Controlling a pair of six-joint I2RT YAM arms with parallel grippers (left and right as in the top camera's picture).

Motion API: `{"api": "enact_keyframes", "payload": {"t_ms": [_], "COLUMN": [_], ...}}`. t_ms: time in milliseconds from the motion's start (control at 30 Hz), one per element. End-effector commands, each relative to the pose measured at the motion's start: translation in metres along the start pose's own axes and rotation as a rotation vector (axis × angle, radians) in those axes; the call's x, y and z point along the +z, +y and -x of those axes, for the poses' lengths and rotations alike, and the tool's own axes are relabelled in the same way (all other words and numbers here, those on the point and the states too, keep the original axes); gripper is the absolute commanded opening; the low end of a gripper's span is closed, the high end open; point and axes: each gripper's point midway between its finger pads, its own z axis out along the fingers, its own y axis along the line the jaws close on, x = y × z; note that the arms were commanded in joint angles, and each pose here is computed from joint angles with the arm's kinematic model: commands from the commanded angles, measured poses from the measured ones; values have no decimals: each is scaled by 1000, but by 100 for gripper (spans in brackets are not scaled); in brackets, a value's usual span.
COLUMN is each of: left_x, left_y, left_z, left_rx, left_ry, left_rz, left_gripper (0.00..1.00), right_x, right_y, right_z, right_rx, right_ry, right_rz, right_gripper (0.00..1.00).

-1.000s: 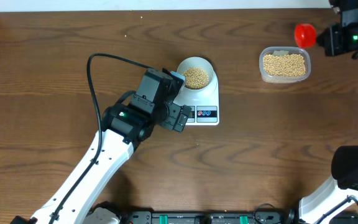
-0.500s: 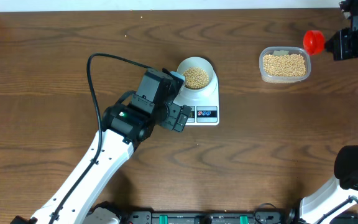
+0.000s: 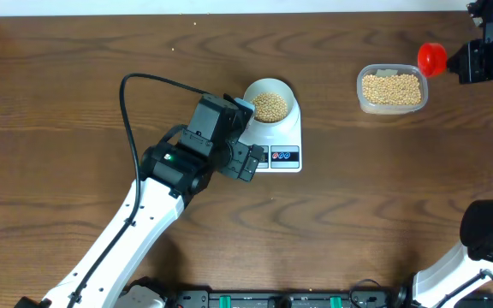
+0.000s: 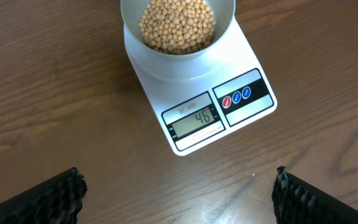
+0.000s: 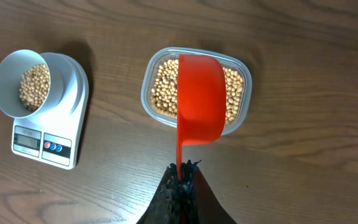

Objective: Scoop item into bowl and weigh 50g on scale
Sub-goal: 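Carry the red scoop right with the right gripper over the soybean tub, then lower the scoop into the tub and drag it through the soybeans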

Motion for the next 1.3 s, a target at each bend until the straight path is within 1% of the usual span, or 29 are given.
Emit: {"api": "enact_keyframes", "payload": {"t_ms": [0, 367, 767, 1267], "left_x": [2, 2, 2, 2], "left_y": [3, 3, 3, 3], "left_z": [-1, -1, -1, -1], "left_rx": [-5, -4, -5, -5], "left_ry": [9, 9, 9, 9], "left_rz": [14, 14, 14, 14], "left_gripper": [98, 98, 98, 98], "right_x": [-6, 16, 58, 74], "right_y": [-4, -21, -34, -37], "right_z": [1, 6, -7, -11], "right_rx": [16, 23, 65, 82], "right_ry": [-18, -14, 75, 103], "right_rz": [-12, -17, 24, 56], "right_gripper": [1, 1, 1, 1]}}
